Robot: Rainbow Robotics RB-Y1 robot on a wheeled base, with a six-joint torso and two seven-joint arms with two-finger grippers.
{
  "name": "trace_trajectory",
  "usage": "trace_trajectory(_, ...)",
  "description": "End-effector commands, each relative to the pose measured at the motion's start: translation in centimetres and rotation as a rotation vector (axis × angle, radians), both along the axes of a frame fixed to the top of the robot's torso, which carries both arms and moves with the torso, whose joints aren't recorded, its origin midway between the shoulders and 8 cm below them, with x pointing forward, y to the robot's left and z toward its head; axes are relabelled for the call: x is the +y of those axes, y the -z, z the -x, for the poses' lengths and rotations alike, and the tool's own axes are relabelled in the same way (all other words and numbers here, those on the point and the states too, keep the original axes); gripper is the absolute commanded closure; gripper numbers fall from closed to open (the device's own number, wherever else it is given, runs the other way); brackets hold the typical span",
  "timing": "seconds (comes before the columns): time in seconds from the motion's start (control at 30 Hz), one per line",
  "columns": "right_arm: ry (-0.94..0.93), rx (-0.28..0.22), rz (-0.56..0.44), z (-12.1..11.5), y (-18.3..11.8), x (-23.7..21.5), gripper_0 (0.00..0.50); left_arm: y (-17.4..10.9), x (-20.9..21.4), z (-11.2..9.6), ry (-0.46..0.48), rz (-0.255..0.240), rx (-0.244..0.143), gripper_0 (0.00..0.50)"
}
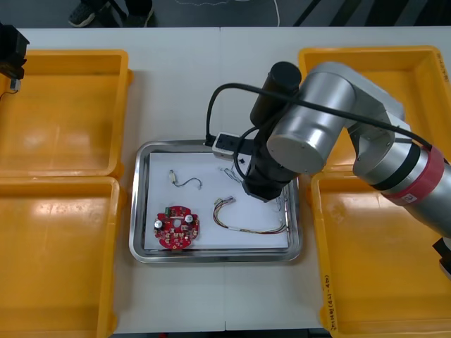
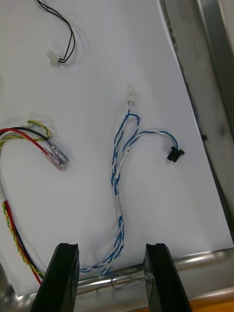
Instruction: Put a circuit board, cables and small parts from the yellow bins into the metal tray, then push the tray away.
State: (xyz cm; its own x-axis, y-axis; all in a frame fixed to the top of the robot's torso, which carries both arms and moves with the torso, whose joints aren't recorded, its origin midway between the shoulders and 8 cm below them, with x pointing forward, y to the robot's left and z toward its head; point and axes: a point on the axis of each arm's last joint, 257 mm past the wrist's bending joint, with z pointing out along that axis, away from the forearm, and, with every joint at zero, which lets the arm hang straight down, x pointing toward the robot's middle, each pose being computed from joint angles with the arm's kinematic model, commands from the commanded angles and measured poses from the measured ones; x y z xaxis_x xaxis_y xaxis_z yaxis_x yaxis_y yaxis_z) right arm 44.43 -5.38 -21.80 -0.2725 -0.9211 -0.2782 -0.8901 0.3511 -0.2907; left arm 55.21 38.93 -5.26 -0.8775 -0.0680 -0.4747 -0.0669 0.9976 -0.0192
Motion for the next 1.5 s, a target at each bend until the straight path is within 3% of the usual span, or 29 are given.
trace_trajectory(0.03,0.08,-0.019,-0.073,-1.3,-5.5,-1.6,0.114,-5.7,1.0,-0.2,-0.12,0.054,-0.102,0.419)
trace_trajectory(0.07,0.086,-0.016,-0.076,-1.3,-5.7,-1.9,0.113,-5.7,1.0,-0.2,-0.123,0.053,-0.101,0.382)
trace_trajectory(0.13,0.117,0.003,-0.093,-1.3,-6.6,-3.0,0.112,-5.7,0.9,-0.2,-0.12,0.057,-0.101,0.257)
trace_trajectory(0.17,0.136,0.017,-0.097,-1.2,-6.9,-3.7,0.112,-5.6,0.9,-0.1,-0.121,0.059,-0.098,0.15)
trace_trajectory(0.2,0.148,0.023,-0.101,-1.1,-7.0,-4.0,0.112,-5.7,0.9,-0.2,-0.122,0.059,-0.099,0.101)
trace_trajectory(0.23,0.178,0.039,-0.112,-0.9,-7.4,-4.5,0.112,-5.7,0.9,-0.2,-0.125,0.061,-0.099,0.013)
trace_trajectory(0.27,0.203,0.052,-0.118,-0.7,-7.6,-5.0,0.111,-5.6,0.9,-0.1,-0.126,0.062,-0.098,0.0)
trace_trajectory(0.57,0.353,0.107,-0.136,1.5,-8.8,-7.5,0.114,-5.2,0.9,0.1,-0.132,0.056,-0.082,0.0)
trace_trajectory(0.77,0.486,0.139,-0.216,2.8,-8.6,-10.0,0.114,-3.9,0.7,-0.3,-0.13,0.017,-0.061,0.0)
trace_trajectory(1.33,0.757,0.159,-0.27,5.8,-7.5,-17.9,0.114,1.0,1.3,-3.5,-0.158,0.038,-0.066,0.0)
trace_trajectory(1.5,0.856,0.129,-0.294,6.5,-7.2,-19.0,0.113,2.5,0.6,-4.4,-0.156,0.065,-0.07,0.0)
